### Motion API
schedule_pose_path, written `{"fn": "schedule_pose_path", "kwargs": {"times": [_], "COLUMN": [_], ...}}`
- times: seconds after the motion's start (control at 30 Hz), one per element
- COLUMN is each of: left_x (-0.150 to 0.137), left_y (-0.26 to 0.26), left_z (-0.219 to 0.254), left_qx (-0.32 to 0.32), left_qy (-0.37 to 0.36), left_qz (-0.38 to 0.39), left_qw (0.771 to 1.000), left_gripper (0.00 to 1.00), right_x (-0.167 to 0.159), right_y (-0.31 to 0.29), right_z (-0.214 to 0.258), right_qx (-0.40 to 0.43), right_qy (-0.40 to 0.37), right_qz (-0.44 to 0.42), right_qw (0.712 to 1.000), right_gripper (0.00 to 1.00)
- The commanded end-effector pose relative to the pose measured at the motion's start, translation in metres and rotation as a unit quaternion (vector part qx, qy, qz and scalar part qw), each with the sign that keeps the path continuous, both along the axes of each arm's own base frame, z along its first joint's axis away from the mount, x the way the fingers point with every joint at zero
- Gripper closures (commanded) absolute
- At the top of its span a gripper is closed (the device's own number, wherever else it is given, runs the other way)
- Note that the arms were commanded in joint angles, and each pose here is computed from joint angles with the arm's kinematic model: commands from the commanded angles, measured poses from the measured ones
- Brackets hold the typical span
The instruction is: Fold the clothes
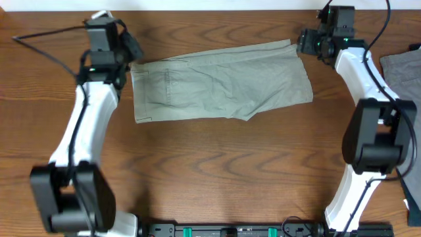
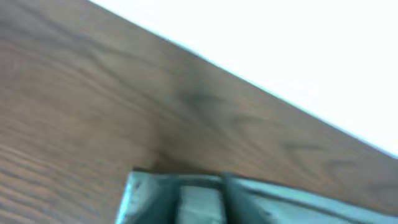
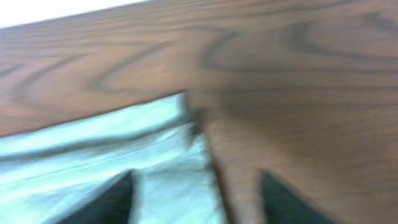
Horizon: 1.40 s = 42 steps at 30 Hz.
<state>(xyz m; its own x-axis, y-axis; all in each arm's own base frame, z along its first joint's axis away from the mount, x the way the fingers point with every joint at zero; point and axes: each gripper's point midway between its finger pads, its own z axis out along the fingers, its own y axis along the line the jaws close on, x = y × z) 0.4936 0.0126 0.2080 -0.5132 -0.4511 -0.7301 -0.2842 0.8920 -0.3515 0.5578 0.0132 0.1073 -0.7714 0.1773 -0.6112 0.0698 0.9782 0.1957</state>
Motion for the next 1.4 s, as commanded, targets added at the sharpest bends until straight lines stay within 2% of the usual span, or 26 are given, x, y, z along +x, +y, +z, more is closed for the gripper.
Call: {"fn": "schedule_pose_path", "kwargs": {"times": [0.0,0.2,0.4,0.53,0.73,0.87,1.17,1.27,1.37], "left_x": [-0.018,-0.054,-0.048,-0.046,-0.074,-0.095,-0.125,-0.13,-0.121], "left_y": [-0.014,-0.017,-0.022,-0.022,-0.027,-0.03,-0.053,-0.062,-0.061], "left_z": [-0.032,-0.099,-0.157,-0.182,-0.213,-0.217,-0.199,-0.188,-0.166], "left_qx": [-0.013,-0.017,-0.009,-0.01,-0.011,-0.009,0.0,0.006,0.025], "left_qy": [0.069,0.202,0.247,0.265,0.336,0.376,0.414,0.411,0.376], "left_qz": [-0.029,-0.03,-0.045,-0.045,-0.049,-0.053,-0.075,-0.087,-0.085], "left_qw": [0.997,0.979,0.968,0.963,0.94,0.925,0.907,0.907,0.922], "left_gripper": [0.94,0.94,0.94,0.94,0.94,0.94,0.94,0.94,0.94], "right_x": [-0.016,-0.062,-0.065,-0.067,-0.099,-0.133,-0.176,-0.177,-0.166], "right_y": [0.044,0.077,0.068,0.063,0.048,0.026,-0.002,-0.003,0.001], "right_z": [0.028,-0.022,-0.081,-0.117,-0.159,-0.163,-0.136,-0.125,-0.11], "right_qx": [0.035,0.042,-0.02,-0.029,-0.041,-0.066,-0.128,-0.131,-0.124], "right_qy": [0.004,0.12,0.151,0.175,0.26,0.329,0.398,0.396,0.366], "right_qz": [0.06,0.092,0.07,0.064,0.048,-0.008,-0.048,-0.049,-0.036], "right_qw": [0.998,0.988,0.986,0.982,0.964,0.942,0.907,0.908,0.921], "right_gripper": [0.99,0.99,0.99,0.99,0.99,0.99,0.99,0.99,0.99]}}
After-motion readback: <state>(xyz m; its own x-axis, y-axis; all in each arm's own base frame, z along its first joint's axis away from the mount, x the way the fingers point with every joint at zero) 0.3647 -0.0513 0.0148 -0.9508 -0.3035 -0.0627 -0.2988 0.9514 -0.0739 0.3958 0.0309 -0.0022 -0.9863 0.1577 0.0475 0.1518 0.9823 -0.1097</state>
